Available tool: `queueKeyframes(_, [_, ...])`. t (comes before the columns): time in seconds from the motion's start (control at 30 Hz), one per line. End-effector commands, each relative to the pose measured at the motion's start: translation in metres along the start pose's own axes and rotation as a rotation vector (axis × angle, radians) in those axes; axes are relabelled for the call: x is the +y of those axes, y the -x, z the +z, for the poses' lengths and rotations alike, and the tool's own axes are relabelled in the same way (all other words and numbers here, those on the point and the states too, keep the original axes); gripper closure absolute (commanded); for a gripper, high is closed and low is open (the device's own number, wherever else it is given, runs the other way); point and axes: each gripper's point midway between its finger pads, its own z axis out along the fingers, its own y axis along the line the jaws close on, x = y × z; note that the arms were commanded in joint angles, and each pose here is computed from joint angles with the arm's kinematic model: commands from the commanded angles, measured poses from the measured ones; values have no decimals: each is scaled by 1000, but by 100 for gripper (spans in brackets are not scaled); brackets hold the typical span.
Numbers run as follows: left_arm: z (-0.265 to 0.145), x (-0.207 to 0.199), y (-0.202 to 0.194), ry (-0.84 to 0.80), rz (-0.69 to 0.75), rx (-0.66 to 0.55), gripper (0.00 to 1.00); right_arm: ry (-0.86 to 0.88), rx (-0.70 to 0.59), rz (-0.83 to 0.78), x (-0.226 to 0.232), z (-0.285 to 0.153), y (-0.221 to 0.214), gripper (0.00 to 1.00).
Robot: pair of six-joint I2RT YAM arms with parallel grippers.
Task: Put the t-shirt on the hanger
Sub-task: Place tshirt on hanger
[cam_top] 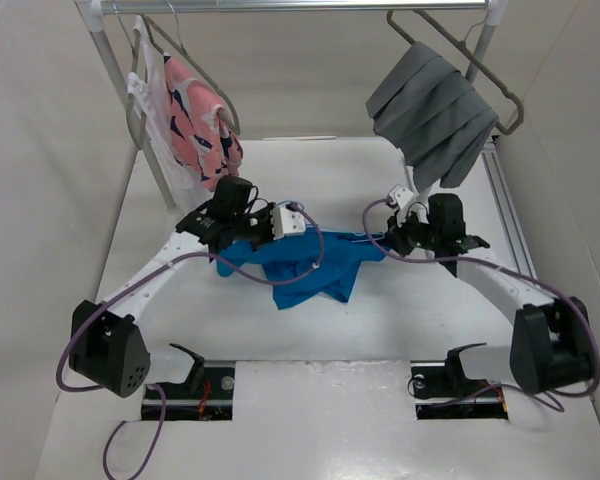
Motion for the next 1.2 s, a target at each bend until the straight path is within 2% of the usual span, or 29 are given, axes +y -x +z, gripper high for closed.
queueKeyframes(0.0, [-12,34,6,143,-114,1,100,-176,193,47,-24,-33,-54,100])
queueKeyframes(0.1, [-9,44,-3,183,-122,35,100,-235,178,56,-30,-56,-55,100])
queueKeyframes(0.2, [-10,41,-18,187,-12,142,100,-273,119,40,-30,-77,-39,100])
queueKeyframes(0.33, [2,19,-36,149,119,264,100,-299,-1,-67,-26,-95,11,100])
queueKeyframes(0.4, [8,13,-38,127,139,275,100,-278,-27,-157,-17,-99,37,100])
queueKeyframes(0.47, [13,5,-25,89,167,238,100,-248,-31,-209,-9,-94,50,100])
queueKeyframes(0.67, [27,-5,18,45,206,142,100,-1,-133,-407,45,-60,104,100])
queueKeyframes(0.8, [28,-5,60,-7,185,6,100,168,-239,-452,79,-49,129,100])
queueKeyframes(0.87, [30,-11,70,-34,170,-21,100,214,-300,-477,87,-48,141,100])
queueKeyframes(0.97, [27,-16,88,-87,161,-79,100,235,-300,-496,85,-54,142,100])
queueKeyframes(1.03, [30,-22,86,-116,142,-79,100,212,-238,-501,74,-56,129,79])
queueKeyframes(1.07, [30,-22,86,-116,142,-79,100,218,-177,-474,70,-59,111,64])
queueKeyframes(1.1, [33,-23,83,-122,138,-73,100,223,-182,-522,68,-64,116,50])
queueKeyframes(1.13, [33,-23,83,-122,126,-72,100,221,-184,-546,70,-71,119,28])
queueKeyframes(1.17, [34,-27,81,-135,122,-73,100,231,-167,-554,73,-77,116,21])
